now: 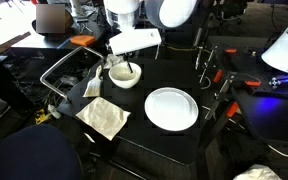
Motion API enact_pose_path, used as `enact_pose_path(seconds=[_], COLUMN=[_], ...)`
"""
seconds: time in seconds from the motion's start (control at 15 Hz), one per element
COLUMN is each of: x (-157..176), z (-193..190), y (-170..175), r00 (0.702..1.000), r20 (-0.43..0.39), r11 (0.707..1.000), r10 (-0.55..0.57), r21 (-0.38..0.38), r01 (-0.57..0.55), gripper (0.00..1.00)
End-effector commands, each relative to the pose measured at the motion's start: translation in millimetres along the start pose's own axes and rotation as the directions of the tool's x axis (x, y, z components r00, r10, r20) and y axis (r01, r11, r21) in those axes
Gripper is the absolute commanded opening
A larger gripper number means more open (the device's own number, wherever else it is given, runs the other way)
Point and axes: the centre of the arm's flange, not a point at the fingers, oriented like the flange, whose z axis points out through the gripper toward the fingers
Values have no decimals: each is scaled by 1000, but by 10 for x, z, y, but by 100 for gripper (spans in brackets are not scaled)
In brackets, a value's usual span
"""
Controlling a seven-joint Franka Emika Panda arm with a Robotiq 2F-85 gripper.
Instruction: Put the marker in the white bowl
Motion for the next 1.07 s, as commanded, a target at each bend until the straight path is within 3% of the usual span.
enact_pose_path(seconds=[0.0, 0.07, 0.2, 0.67, 0.73, 1.0], x=[-24, -37, -51, -22, -17, -6], z=[48, 55, 68, 73, 73, 76], y=[-120, -133, -145, -143, -142, -140], r00=[1000, 1000, 1000, 999, 999, 999], r20=[6, 7, 9, 10, 9, 13], r11=[999, 999, 999, 999, 999, 999], r10=[22, 23, 28, 33, 35, 36], r21=[-25, -24, -22, -19, -18, -13], r01=[-22, -23, -28, -33, -34, -36], gripper=[3, 36, 43, 95, 100, 100])
